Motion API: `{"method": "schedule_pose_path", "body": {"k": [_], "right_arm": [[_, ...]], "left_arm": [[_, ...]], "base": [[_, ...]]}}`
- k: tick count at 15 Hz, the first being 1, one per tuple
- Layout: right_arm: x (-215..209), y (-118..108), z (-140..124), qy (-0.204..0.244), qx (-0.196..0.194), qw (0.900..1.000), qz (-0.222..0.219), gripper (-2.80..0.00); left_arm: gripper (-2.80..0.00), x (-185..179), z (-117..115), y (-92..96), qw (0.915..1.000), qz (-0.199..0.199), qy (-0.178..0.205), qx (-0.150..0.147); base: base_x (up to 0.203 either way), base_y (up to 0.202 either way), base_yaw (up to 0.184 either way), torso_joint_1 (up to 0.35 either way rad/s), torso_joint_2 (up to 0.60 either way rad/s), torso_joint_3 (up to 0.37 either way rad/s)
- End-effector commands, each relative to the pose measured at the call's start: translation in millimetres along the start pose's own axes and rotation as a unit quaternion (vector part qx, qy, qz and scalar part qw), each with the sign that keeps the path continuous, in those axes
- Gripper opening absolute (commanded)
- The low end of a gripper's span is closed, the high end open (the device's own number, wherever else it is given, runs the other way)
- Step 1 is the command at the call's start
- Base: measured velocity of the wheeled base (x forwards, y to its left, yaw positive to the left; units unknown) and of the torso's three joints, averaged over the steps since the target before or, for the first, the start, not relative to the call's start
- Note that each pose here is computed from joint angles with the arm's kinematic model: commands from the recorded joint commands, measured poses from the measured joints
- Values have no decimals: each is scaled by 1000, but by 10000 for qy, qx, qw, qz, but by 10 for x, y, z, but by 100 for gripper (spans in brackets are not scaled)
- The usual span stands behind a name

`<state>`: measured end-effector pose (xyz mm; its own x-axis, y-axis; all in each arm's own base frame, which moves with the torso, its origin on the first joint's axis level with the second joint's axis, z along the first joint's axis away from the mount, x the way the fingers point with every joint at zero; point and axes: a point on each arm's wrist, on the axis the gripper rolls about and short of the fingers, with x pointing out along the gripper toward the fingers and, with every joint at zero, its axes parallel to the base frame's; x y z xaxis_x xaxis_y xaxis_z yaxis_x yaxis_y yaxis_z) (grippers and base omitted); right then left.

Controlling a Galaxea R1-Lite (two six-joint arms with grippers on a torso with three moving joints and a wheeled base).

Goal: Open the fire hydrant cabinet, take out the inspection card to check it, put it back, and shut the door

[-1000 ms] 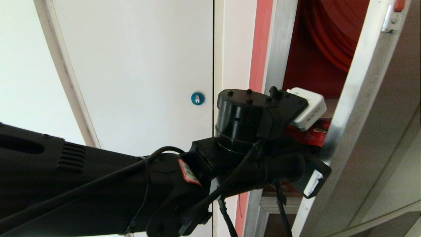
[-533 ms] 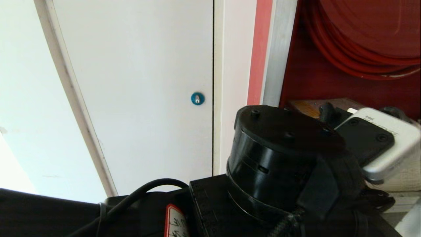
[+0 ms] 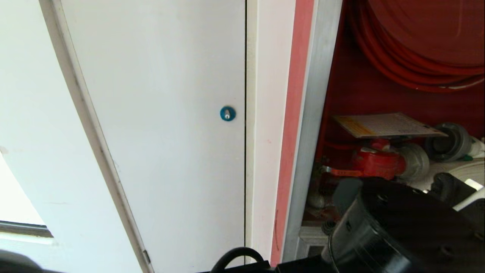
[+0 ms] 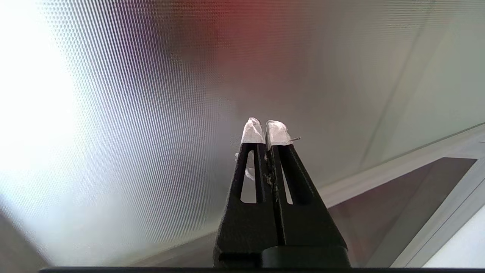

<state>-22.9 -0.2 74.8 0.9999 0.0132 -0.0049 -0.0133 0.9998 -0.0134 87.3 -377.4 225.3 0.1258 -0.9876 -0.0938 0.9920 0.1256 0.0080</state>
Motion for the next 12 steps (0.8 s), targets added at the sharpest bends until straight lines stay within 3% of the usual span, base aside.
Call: {"method": "schedule_pose_path", "body": {"k": [1, 5, 6, 9, 12], "right_arm": [[1, 0, 0, 7, -2, 10000, 3, -280], [1, 0, 0, 6, -2, 10000, 4, -280], [1, 0, 0, 6, -2, 10000, 3, -280], [2, 0, -4, 14, -2, 10000, 3, -280], [1, 0, -1, 8, -2, 10000, 3, -280]], "left_arm": [[-280, 83, -98, -42, 9999, -47, 117, 3], [-280, 70, -189, -26, 9996, -8, 278, -26], [-280, 48, -243, 71, 9992, 150, 369, -43], [-280, -136, -413, 588, 9939, 870, 656, -180], [-280, -634, -563, 1163, 9799, 1801, 774, -367]], "base": [[0, 0, 0, 0, 0, 0], [0, 0, 0, 0, 0, 0], [0, 0, 0, 0, 0, 0], [0, 0, 0, 0, 0, 0], [0, 0, 0, 0, 0, 0]]}}
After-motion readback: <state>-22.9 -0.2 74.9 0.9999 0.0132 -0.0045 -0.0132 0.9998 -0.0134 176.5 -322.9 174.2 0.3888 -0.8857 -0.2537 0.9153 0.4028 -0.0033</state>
